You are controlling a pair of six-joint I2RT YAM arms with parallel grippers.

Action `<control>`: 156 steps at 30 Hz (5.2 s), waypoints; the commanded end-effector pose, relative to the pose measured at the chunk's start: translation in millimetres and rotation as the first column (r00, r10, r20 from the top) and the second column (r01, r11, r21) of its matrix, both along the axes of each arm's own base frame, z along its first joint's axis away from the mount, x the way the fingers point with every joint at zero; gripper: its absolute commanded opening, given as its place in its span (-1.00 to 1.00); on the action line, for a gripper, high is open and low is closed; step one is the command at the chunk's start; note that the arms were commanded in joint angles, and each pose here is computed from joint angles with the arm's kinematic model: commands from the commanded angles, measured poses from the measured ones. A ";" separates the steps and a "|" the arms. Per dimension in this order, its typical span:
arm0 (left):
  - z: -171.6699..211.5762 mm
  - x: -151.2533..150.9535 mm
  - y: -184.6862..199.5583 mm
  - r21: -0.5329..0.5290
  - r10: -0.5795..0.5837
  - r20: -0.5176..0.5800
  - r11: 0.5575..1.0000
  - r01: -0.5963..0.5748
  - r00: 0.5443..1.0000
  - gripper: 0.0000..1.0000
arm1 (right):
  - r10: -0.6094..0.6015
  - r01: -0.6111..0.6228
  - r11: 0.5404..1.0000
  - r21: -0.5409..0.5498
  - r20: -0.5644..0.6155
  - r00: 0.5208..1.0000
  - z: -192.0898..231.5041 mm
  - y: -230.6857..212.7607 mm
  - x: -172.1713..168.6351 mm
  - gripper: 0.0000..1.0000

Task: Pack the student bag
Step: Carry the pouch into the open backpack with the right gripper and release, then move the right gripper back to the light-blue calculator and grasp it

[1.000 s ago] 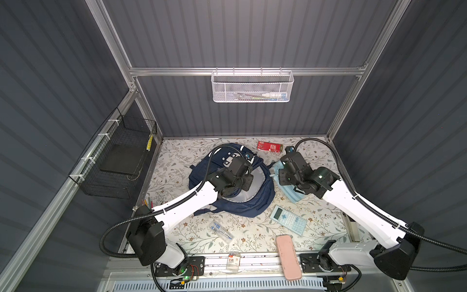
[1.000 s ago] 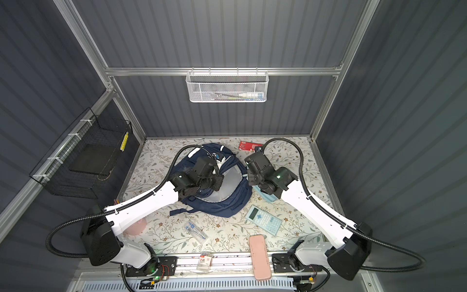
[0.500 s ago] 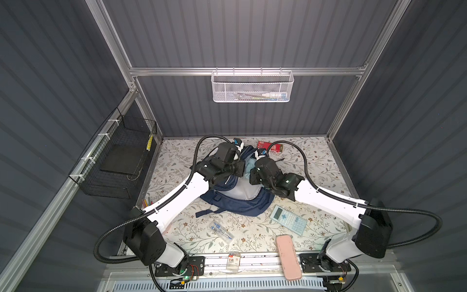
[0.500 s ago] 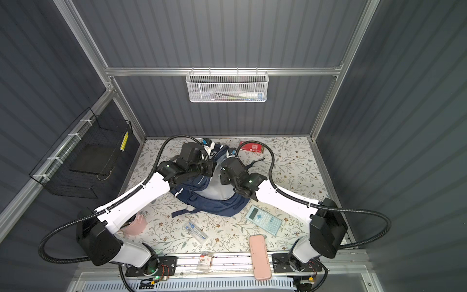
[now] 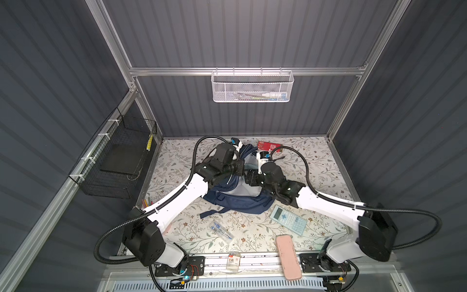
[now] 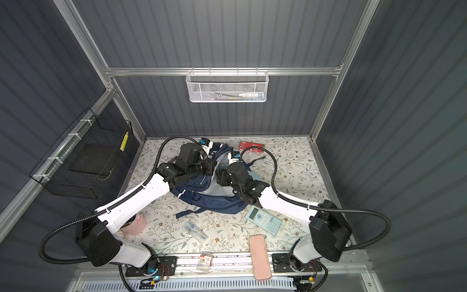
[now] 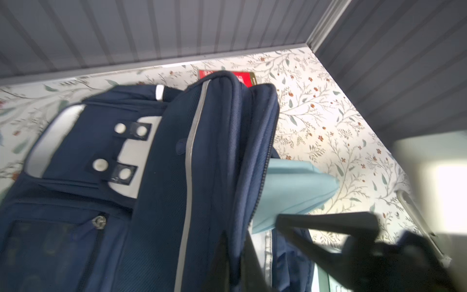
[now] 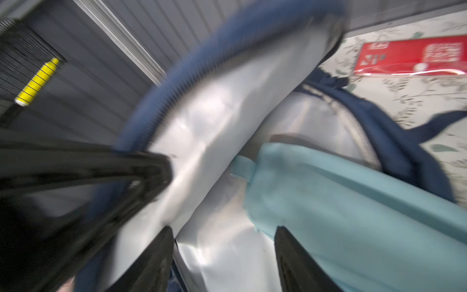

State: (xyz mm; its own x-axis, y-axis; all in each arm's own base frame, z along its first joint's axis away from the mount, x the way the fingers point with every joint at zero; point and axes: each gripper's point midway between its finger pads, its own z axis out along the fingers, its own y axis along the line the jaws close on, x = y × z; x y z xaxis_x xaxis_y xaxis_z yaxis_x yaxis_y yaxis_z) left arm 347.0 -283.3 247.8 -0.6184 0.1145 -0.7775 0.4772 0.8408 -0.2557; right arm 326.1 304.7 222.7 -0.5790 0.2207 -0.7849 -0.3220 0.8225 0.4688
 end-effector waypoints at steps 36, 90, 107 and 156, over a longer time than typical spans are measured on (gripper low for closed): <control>-3.0 -3.4 -33.0 -0.171 -0.065 -0.068 0.984 0.053 0.996 -1.00 | 0.066 -0.001 0.935 0.353 -0.174 0.983 -90.2 -130.9 9.8 0.22; -5.9 -11.6 5.9 -0.054 0.015 -0.019 0.998 -0.016 1.000 -1.00 | -0.006 -0.087 0.945 -0.315 -0.284 0.959 -83.7 -124.7 -39.8 0.98; -19.3 -16.8 15.5 -0.017 -0.002 -0.020 1.000 0.001 1.000 -1.00 | 0.413 -0.612 0.544 -0.574 -0.452 0.791 -115.2 -143.4 -94.8 0.96; -12.7 -21.8 10.2 -0.121 -0.037 0.002 0.992 0.037 0.999 -1.00 | 0.027 -0.645 0.470 -0.603 -0.720 0.693 -220.2 -205.8 -69.0 0.59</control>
